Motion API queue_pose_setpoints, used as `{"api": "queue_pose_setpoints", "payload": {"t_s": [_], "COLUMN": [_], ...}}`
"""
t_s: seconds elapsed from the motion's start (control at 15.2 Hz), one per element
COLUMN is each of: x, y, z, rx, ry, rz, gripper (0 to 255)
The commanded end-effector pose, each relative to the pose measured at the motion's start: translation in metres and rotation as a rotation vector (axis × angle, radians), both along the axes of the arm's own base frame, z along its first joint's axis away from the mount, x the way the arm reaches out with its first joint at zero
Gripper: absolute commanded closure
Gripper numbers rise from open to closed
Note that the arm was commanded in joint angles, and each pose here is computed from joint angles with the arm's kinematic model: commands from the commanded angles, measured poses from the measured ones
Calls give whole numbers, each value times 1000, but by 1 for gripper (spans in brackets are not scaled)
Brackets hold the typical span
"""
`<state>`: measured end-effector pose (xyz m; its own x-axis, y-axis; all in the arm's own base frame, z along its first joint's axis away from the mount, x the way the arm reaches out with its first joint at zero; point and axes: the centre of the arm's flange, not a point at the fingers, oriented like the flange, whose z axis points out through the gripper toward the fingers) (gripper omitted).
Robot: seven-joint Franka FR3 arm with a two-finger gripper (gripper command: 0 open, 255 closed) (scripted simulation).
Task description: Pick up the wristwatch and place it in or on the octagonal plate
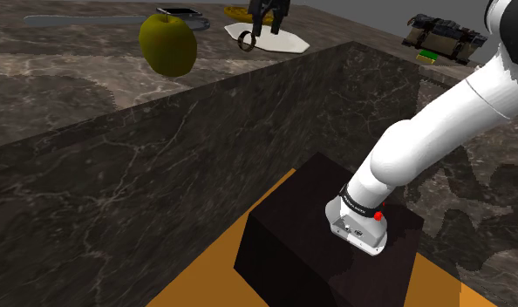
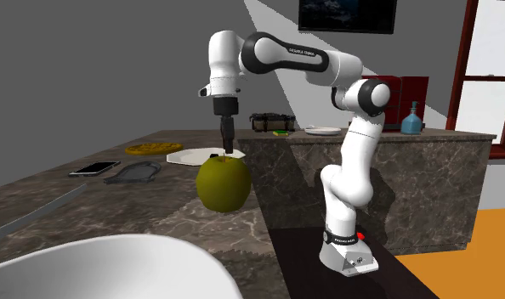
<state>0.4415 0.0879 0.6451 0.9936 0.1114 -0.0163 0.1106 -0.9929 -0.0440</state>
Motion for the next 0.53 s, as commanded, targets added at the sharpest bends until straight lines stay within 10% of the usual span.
{"api": "queue_pose_setpoints", "payload": {"t_s": [0.0,0.46], "x": [20,32], "y": [13,23], "z": [12,-6], "rx": [2,2], "ry": [-18,-31], "rz": [-1,-1], "gripper": [0,0]}}
